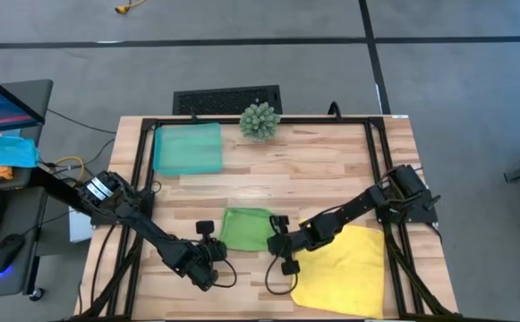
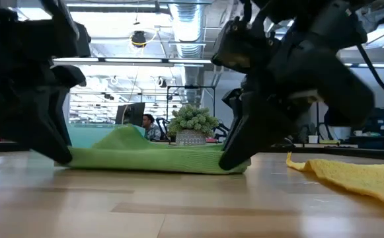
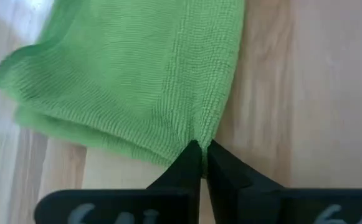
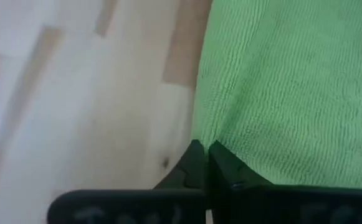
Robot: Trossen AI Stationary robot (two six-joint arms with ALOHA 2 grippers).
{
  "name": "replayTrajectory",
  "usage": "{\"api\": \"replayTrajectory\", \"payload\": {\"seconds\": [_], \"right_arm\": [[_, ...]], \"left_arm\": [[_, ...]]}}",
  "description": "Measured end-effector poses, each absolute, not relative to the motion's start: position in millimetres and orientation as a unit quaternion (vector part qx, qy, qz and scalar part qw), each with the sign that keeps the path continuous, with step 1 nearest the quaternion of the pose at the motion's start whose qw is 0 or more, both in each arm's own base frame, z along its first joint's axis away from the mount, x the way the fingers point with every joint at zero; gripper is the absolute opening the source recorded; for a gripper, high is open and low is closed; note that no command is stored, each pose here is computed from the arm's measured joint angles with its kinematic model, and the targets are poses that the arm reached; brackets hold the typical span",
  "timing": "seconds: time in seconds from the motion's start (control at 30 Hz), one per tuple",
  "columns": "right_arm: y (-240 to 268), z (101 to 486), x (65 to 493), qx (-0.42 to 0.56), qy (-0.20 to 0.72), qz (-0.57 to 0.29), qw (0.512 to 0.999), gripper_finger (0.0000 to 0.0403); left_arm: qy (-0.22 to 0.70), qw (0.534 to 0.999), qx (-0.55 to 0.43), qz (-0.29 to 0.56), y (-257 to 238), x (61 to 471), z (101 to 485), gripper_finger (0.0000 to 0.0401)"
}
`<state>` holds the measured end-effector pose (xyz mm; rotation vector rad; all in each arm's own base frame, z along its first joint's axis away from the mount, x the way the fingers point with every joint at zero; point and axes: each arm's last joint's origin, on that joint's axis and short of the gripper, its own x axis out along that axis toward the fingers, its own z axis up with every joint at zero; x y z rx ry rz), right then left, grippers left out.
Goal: Roll microfiber towels into tight, uniform cylinder then place into a basket
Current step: Roll the green towel
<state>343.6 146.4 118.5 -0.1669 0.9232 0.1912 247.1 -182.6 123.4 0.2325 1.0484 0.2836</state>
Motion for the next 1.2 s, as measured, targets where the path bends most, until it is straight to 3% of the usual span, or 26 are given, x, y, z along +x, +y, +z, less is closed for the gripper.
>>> {"api": "replayTrajectory", "payload": {"seconds": [0.37,0.57,0.93,1.2], "right_arm": [[161,138,356,0.050,0.437,0.121,0.890,0.0025],[153,140,361,0.144,0.449,0.097,0.876,0.0016],[152,139,359,0.154,0.459,0.077,0.872,0.0014],[150,139,359,0.158,0.460,0.059,0.871,0.0040]], "left_arm": [[0.506,0.856,-0.017,0.107,-171,249,160,0.0002],[0.544,0.815,-0.142,0.141,-145,260,163,0.0003],[0.564,0.762,-0.253,0.194,-94,283,160,0.0004],[0.566,0.733,-0.300,0.228,-75,292,151,0.0005]]}}
